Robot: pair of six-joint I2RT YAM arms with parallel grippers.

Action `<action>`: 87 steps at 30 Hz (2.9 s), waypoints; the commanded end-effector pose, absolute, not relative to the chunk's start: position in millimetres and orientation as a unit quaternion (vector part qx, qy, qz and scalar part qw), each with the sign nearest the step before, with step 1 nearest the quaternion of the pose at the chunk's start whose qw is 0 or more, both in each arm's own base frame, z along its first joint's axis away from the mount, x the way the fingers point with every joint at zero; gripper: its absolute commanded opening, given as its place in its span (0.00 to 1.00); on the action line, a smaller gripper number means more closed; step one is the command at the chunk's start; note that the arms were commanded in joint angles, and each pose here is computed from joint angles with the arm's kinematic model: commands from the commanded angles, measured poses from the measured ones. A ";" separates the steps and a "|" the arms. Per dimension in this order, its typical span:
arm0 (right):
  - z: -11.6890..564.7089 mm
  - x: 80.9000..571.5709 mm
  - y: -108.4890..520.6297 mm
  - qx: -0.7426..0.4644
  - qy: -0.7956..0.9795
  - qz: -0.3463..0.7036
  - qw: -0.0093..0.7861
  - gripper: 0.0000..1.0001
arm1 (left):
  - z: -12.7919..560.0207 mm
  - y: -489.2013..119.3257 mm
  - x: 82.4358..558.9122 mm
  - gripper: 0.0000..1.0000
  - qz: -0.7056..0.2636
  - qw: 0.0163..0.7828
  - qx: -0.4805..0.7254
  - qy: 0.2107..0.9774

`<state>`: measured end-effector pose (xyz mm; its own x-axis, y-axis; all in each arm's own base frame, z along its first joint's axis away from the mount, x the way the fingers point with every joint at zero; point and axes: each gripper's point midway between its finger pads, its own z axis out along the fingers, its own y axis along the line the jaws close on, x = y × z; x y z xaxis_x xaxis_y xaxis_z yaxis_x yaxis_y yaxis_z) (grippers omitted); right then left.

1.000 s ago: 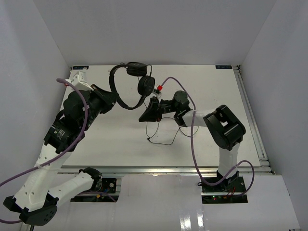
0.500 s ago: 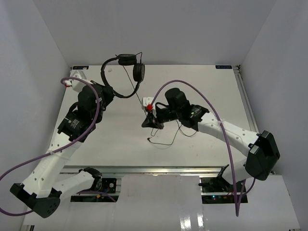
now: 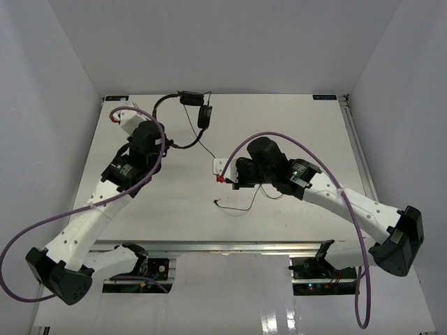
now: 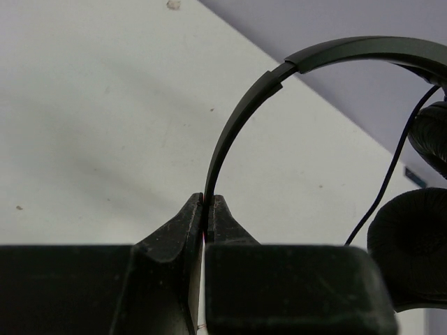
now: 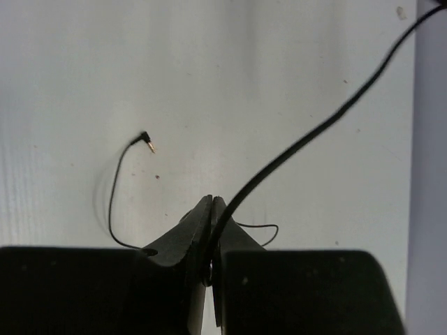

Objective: Wrap the headphones

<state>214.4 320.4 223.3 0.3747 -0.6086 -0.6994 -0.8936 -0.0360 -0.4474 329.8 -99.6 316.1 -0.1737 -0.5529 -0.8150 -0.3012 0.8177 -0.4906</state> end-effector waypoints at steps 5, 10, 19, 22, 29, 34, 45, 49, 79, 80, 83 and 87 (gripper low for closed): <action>265.1 258.3 293.7 -0.699 0.511 0.003 0.500 0.08 | 251.2 -114.3 340.8 0.00 -0.066 0.537 -0.225 0.811; 279.3 274.9 294.5 -0.686 0.505 -0.041 0.522 0.08 | 223.3 -132.4 337.3 0.00 -0.085 0.509 -0.167 0.840; 280.1 303.2 304.8 -0.674 0.510 -0.089 0.528 0.08 | 213.0 -156.6 306.4 0.00 -0.161 0.501 -0.046 0.849; 276.4 314.0 306.8 -0.669 0.517 -0.105 0.523 0.09 | 208.3 -161.0 297.3 0.00 -0.171 0.494 -0.009 0.852; 273.9 319.8 310.0 -0.666 0.525 -0.097 0.521 0.10 | 199.8 -166.5 284.0 0.00 -0.186 0.481 0.033 0.856; 279.3 323.1 309.8 -0.661 0.534 -0.069 0.523 0.10 | 192.3 -167.6 280.1 0.00 -0.188 0.472 0.043 0.860; 267.8 297.9 328.1 -0.676 0.533 0.114 0.496 0.11 | 206.5 -178.2 268.0 0.00 -0.225 0.475 0.079 0.847; 261.9 296.9 333.5 -0.670 0.542 0.162 0.481 0.12 | 217.2 -185.3 259.7 0.00 -0.252 0.476 0.098 0.837; 236.3 262.4 333.0 -0.607 0.548 0.409 0.405 0.12 | 264.3 -183.5 259.2 0.00 -0.266 0.507 0.087 0.816; 239.2 262.4 332.6 -0.605 0.547 0.410 0.408 0.12 | 262.9 -182.7 259.7 0.00 -0.262 0.506 0.089 0.817; 247.1 265.8 332.6 -0.597 0.544 0.415 0.419 0.11 | 256.6 -180.8 259.5 0.00 -0.253 0.500 0.092 0.823; 249.6 267.9 333.4 -0.585 0.545 0.429 0.419 0.10 | 253.9 -181.2 257.8 0.00 -0.256 0.496 0.091 0.825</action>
